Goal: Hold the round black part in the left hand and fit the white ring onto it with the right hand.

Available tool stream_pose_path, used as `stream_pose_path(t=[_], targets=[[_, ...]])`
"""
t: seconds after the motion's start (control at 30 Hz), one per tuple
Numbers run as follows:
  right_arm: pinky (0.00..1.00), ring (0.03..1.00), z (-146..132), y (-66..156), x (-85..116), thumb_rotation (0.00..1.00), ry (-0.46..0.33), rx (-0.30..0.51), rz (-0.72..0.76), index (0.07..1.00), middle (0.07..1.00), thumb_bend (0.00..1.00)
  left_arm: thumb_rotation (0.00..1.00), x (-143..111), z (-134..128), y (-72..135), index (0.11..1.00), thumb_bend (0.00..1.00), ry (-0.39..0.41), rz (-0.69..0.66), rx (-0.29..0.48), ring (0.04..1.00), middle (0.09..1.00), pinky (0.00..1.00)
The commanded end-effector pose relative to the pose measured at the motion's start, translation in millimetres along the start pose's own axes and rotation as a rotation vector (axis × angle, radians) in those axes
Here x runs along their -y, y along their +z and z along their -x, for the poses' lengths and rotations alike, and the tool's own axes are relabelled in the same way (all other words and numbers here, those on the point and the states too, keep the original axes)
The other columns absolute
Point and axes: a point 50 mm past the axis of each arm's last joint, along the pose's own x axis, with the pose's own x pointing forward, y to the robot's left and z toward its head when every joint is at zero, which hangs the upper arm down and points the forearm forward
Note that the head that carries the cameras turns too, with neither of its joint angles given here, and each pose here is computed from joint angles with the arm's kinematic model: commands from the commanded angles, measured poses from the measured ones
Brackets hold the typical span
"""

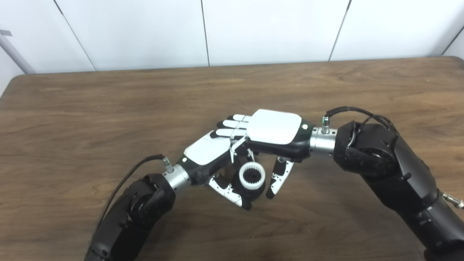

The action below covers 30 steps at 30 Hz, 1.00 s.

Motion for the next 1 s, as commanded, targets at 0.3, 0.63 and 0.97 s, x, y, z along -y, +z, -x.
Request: stream_pose_path(t=[0.3, 0.63, 0.97], targets=[[1.00, 1.000, 6.8, 2.8, 34.1, 0.28, -0.134, 0.054, 0.074, 0.837, 0.991, 1.00, 0.06, -16.5, -4.9, 1.6, 0.482, 0.52, 0.062, -0.008, 0.043, 0.964, 0.785, 1.00], [1.00, 1.000, 13.7, 2.3, 71.2, 0.30, -0.198, 0.018, 0.135, 0.851, 1.000, 1.00, 0.06, -9.4, 1.5, -10.7, 0.482, 0.52, 0.025, -0.048, 0.026, 0.903, 0.697, 1.00], [1.00, 1.000, 17.2, -4.4, 89.1, 0.31, -0.266, -0.012, 0.139, 0.840, 0.999, 1.00, 0.06, 0.3, 10.1, -25.0, 0.482, 0.52, -0.010, -0.138, 0.018, 0.919, 0.694, 1.00]])
